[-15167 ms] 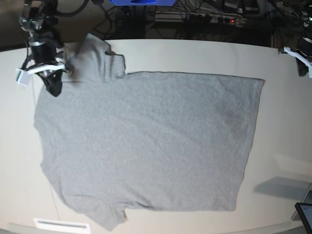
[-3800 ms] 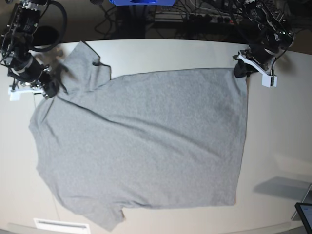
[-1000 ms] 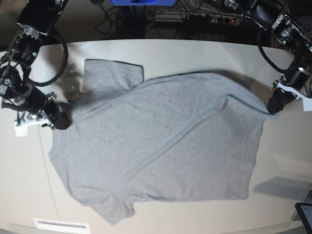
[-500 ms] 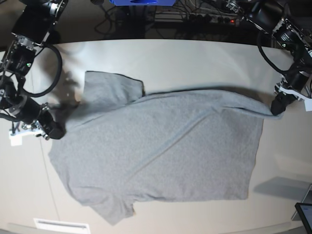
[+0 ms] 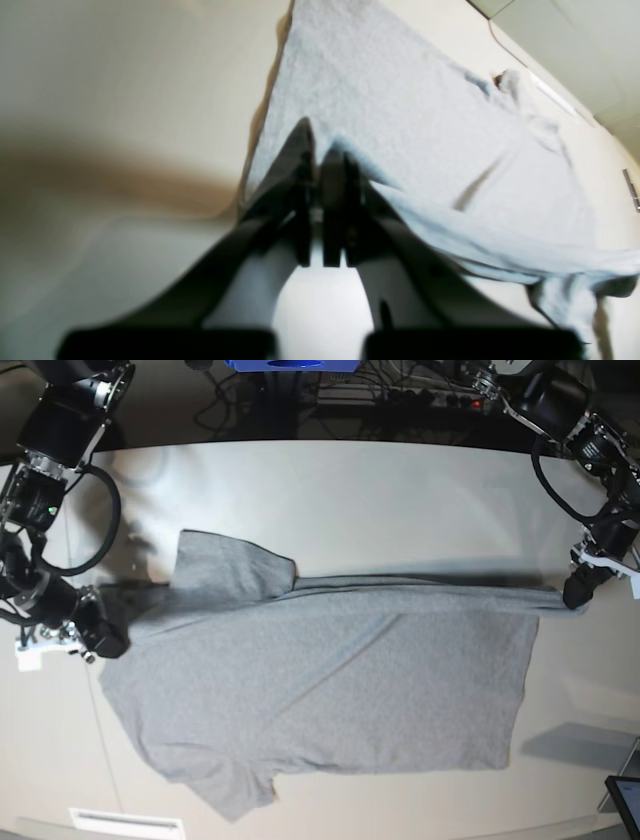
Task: Fold the T-shirt properly
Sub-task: 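Lift the shoulder edge with both grippers and fold it over the body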
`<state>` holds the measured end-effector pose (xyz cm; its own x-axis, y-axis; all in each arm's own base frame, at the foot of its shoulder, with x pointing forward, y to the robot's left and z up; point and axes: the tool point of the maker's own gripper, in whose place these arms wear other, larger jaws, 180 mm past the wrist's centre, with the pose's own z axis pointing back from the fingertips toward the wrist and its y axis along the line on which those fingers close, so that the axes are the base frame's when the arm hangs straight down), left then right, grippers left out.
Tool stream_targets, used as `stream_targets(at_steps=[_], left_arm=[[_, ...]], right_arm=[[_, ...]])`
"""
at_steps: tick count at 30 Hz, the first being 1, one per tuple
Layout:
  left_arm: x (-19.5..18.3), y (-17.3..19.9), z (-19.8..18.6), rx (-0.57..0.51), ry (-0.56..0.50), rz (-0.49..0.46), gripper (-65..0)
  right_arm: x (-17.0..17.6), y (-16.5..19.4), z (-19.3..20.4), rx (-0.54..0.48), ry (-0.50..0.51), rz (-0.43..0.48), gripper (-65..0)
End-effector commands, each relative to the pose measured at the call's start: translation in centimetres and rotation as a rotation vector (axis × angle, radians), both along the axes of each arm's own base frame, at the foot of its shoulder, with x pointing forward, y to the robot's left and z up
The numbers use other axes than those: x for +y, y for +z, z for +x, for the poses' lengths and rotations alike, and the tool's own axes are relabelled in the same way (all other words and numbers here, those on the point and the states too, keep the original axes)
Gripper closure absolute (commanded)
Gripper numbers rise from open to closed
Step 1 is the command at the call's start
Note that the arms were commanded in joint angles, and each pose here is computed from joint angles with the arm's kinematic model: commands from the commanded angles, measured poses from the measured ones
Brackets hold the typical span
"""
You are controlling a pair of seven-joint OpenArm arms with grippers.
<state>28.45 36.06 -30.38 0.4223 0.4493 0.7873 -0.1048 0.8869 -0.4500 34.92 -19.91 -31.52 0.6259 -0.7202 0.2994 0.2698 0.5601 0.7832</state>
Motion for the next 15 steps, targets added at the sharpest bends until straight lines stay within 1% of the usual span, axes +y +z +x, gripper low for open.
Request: stream_targets(at_steps=[1,4,8,10,12,15], left_arm=[[0.9,2.1,1.0,-0.066,0.013,0.037,0.0],[1.5,1.7,1.2,-0.048,0.040,0.079,0.0],[1.4,-0.3,1.2,-0.001,0.056,0.056,0.0],[1.5,-0.6,1.5,0.002,0.059,0.042,0.0],[1.7,-0.9,1.8,0.008,0.070,0.046,0.0],[1.5,-1.8,2.2,0.038,0.065,0.067,0.0]], right_arm=[[-0.5,1.7,0.9,-0.056,-0.003,-0.012,0.0],[-0.7,1.8,1.2,-0.066,-0.016,-0.018,0.0],[-0.9,0.8,1.2,-0.043,-0.029,-0.007,0.0],[-1.0,0.5,1.3,-0.044,-0.031,-0.008,0.0],[-1.0,0.5,1.4,-0.070,-0.016,-0.030,0.0],[-1.0,-0.4,1.3,-0.062,0.000,-0.032,0.0]])
